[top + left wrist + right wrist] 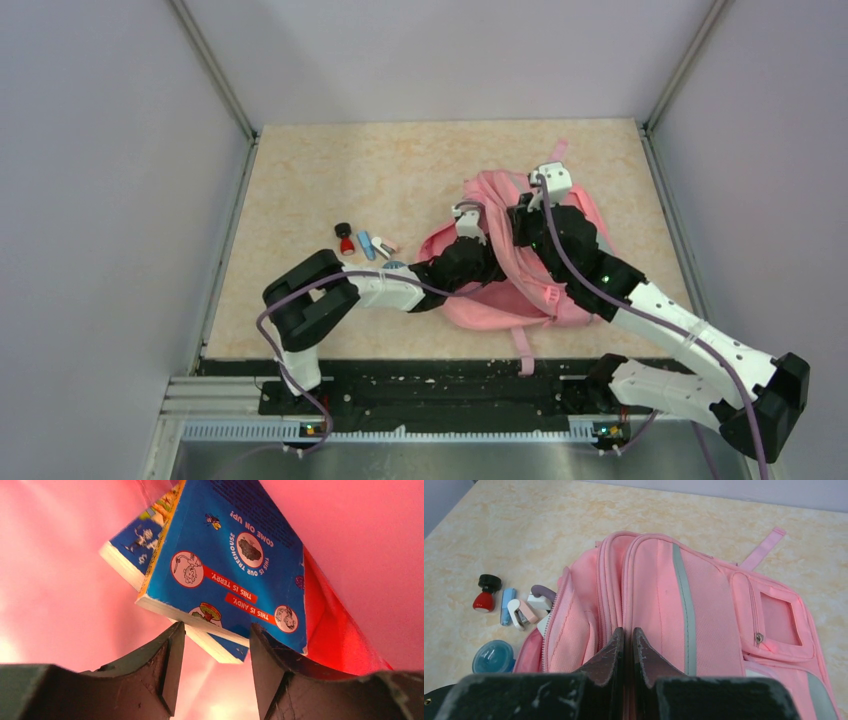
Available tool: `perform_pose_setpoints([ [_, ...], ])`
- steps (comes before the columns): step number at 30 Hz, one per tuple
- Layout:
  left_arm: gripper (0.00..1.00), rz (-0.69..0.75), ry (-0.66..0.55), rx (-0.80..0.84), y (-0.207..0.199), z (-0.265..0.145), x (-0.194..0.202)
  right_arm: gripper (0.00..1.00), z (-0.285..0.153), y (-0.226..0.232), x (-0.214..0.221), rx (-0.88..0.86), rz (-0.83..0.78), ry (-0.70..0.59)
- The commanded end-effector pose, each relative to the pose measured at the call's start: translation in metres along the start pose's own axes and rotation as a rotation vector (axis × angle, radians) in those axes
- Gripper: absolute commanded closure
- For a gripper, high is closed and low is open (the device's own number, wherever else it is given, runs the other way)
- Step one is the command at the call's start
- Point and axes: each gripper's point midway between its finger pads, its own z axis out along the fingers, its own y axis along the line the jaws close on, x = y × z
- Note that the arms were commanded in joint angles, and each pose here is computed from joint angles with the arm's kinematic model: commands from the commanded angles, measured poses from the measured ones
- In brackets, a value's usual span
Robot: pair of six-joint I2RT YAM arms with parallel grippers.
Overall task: Pack the student bag
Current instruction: Place the book in the student bag, then adjust the student bag at the center of the board.
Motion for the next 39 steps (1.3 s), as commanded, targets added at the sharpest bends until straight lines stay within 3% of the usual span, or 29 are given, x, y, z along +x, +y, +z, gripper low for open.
perform_pose_setpoints([
  [1, 0.46, 0.068, -0.2, 0.06, -0.026, 0.013, -0.049, 0.99, -0.003, 0.004, -0.026, -0.01, 0.054, -0.092],
  [5, 0.45, 0.118, -0.216, 0.05, -0.022, -0.003, -0.054, 0.99, -0.004, 0.001, -0.025, 0.004, 0.047, -0.089],
  [11, 0.36, 0.221, -0.2, -0.041, 0.0, -0.054, -0.063, 0.99, -0.004, -0.001, -0.025, 0.011, 0.046, -0.098],
  [20, 0.26, 0.269, -0.081, -0.363, 0.063, -0.111, -0.07, 0.98, -0.002, -0.001, 0.001, 0.008, 0.026, -0.03],
  [22, 0.26, 0.253, -0.059, -0.406, 0.077, -0.113, -0.073, 0.85, -0.003, 0.0, 0.011, -0.002, 0.021, 0.016],
  [23, 0.26, 0.234, -0.059, -0.424, 0.085, -0.114, -0.077, 0.73, -0.005, 0.0, 0.018, -0.007, 0.016, 0.046],
  [26, 0.26, 0.183, -0.093, -0.41, 0.091, -0.118, -0.089, 0.25, -0.014, -0.004, 0.031, 0.001, 0.025, 0.114],
  [28, 0.26, 0.166, -0.122, -0.387, 0.092, -0.123, -0.097, 0.04, -0.026, -0.013, 0.033, 0.034, 0.048, 0.141],
  [34, 0.26, 0.12, -0.163, -0.383, 0.11, -0.135, -0.115, 0.01, -0.05, -0.066, 0.038, 0.245, 0.147, 0.189],
  [39, 0.25, 0.118, -0.133, -0.307, 0.108, -0.117, -0.123, 0.01, -0.051, -0.106, 0.085, 0.364, 0.29, 0.346],
])
